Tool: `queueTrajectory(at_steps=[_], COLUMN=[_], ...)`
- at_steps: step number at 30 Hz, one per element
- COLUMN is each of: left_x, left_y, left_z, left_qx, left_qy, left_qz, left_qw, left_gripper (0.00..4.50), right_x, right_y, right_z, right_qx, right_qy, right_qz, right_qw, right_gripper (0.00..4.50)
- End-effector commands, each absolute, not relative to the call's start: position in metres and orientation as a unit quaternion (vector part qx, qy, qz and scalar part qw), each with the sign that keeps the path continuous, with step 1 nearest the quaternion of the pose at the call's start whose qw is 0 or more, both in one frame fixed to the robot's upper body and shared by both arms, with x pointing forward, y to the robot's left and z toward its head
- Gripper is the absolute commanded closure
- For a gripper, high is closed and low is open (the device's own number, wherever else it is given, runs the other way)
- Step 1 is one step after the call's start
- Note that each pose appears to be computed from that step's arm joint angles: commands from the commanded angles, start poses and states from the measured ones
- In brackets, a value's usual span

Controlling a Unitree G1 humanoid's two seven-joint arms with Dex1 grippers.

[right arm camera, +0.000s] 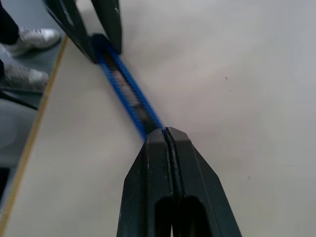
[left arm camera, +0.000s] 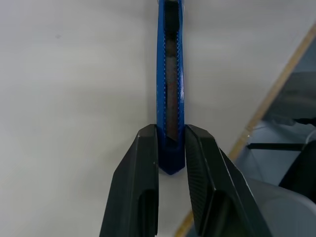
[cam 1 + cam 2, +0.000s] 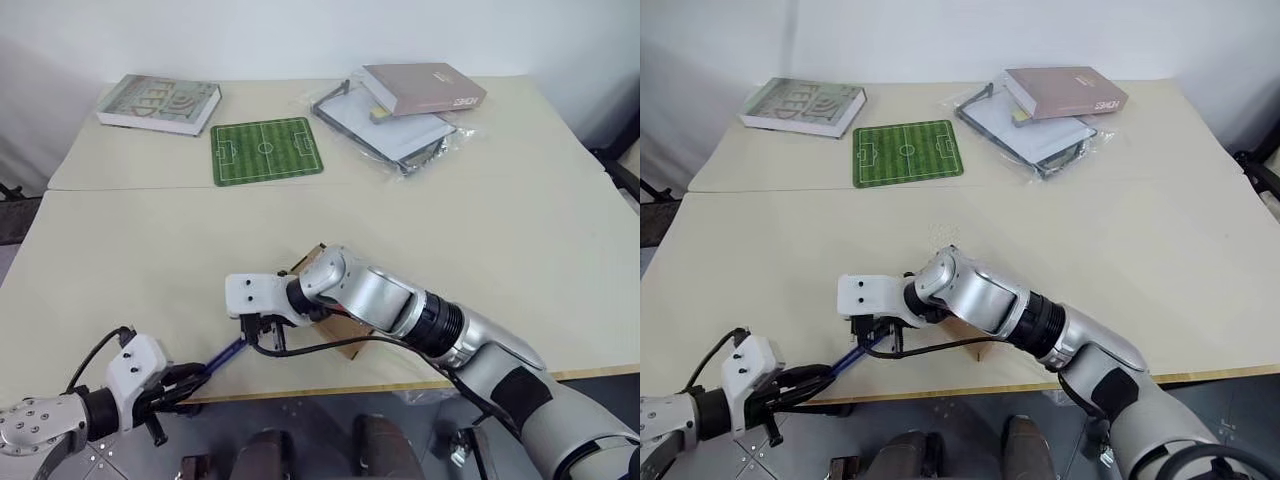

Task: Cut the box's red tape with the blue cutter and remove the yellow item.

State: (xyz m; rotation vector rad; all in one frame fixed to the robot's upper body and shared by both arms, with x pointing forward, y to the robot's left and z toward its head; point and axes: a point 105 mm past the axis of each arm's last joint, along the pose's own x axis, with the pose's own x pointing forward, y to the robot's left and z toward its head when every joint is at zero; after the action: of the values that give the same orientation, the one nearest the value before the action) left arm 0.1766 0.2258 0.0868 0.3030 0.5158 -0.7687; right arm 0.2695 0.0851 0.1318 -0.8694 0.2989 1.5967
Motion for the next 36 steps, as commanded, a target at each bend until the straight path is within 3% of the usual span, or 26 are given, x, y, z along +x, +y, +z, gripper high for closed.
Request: queueTrajectory(at_steps=[1,12,36], left_x=[0.169,0.170,0.179], left_y=[0.225,0.229,0.223], left_z=[0.084,0.086,0.089], left_qx=[0.146,0.152,0.160], left_qy=[0.264,0.265,0.248], left_qz=[-0.375,-0.363,-0.365], left_qw=[0.877,0.880,0.883], left_gripper=[4.07,4.07,4.07], right_x=[0.274,0.269,0.243], right_y=[0.086,0.074,0.095], right_z=[0.135,0.129,0.114], right_qx=[-0.401,-0.440,-0.441], right_qy=[0.111,0.098,0.081], right_qz=[0.685,0.705,0.739], right_qw=[0.598,0.547,0.503], right_gripper=[4.46,4.46,4.46])
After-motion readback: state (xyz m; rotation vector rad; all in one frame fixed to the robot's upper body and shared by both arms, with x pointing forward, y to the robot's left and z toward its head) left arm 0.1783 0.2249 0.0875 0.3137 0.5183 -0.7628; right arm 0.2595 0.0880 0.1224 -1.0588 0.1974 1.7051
